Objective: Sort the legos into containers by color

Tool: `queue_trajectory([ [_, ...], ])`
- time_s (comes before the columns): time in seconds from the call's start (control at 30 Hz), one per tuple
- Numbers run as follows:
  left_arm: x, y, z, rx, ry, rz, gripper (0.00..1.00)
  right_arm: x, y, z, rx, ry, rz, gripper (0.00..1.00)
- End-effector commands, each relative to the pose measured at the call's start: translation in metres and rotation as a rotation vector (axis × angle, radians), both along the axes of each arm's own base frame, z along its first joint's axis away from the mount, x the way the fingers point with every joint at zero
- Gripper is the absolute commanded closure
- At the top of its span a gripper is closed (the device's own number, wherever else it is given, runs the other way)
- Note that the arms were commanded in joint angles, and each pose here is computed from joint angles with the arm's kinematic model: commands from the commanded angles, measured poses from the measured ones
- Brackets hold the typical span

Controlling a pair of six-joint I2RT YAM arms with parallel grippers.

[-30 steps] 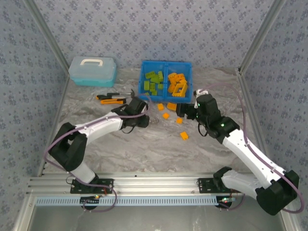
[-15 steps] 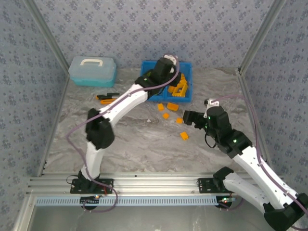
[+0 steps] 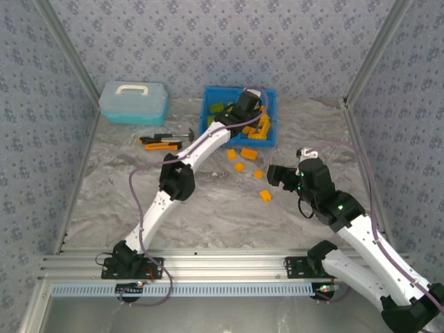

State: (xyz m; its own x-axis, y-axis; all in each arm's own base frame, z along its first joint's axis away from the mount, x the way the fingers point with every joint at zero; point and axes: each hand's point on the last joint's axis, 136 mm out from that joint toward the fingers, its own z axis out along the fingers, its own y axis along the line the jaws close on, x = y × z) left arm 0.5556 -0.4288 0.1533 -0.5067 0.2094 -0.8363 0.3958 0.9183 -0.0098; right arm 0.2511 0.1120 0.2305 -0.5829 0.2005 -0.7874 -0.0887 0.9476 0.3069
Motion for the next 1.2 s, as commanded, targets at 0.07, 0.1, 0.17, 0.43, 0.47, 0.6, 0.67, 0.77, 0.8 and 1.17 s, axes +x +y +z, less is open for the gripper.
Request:
queue_trajectory([
  [0.07, -0.018, -0.008, 0.087, -0.087, -0.091, -0.049, 0.44, -0.002, -0.006, -0.005, -0.011, 0.011, -0.026, 0.01],
  [0.1, -0.023, -0.009, 0.101, -0.106, -0.101, -0.061, 0.42, -0.002, -0.006, -0.006, -0.013, 0.016, -0.027, 0.01],
  [0.17, -0.035, -0.01, 0.129, -0.131, -0.12, -0.078, 0.41, -0.004, -0.007, -0.011, -0.019, 0.031, -0.028, 0.01],
  [0.43, -0.114, 0.0, 0.206, -0.248, -0.075, -0.258, 0.35, -0.025, -0.007, -0.072, -0.15, 0.254, 0.055, 0.01],
  [0.47, -0.126, 0.004, 0.209, -0.256, -0.062, -0.29, 0.33, -0.028, -0.003, -0.078, -0.161, 0.285, 0.089, 0.01],
  [0.6, -0.169, 0.031, 0.202, -0.243, -0.018, -0.338, 0.24, -0.033, 0.01, -0.105, -0.205, 0.392, 0.19, 0.02],
  [0.67, -0.189, 0.054, 0.186, -0.222, 0.005, -0.327, 0.19, -0.03, 0.015, -0.118, -0.239, 0.436, 0.22, 0.03],
  [0.77, -0.215, 0.084, 0.157, -0.196, 0.036, -0.296, 0.08, -0.022, 0.023, -0.138, -0.294, 0.487, 0.259, 0.07],
  [0.8, -0.221, 0.093, 0.145, -0.181, 0.045, -0.285, 0.04, -0.018, 0.024, -0.143, -0.317, 0.506, 0.257, 0.08],
  [1.17, -0.261, 0.143, 0.045, -0.079, 0.209, -0.2, 0.01, 0.014, 0.046, -0.191, -0.465, 0.607, 0.285, 0.35],
])
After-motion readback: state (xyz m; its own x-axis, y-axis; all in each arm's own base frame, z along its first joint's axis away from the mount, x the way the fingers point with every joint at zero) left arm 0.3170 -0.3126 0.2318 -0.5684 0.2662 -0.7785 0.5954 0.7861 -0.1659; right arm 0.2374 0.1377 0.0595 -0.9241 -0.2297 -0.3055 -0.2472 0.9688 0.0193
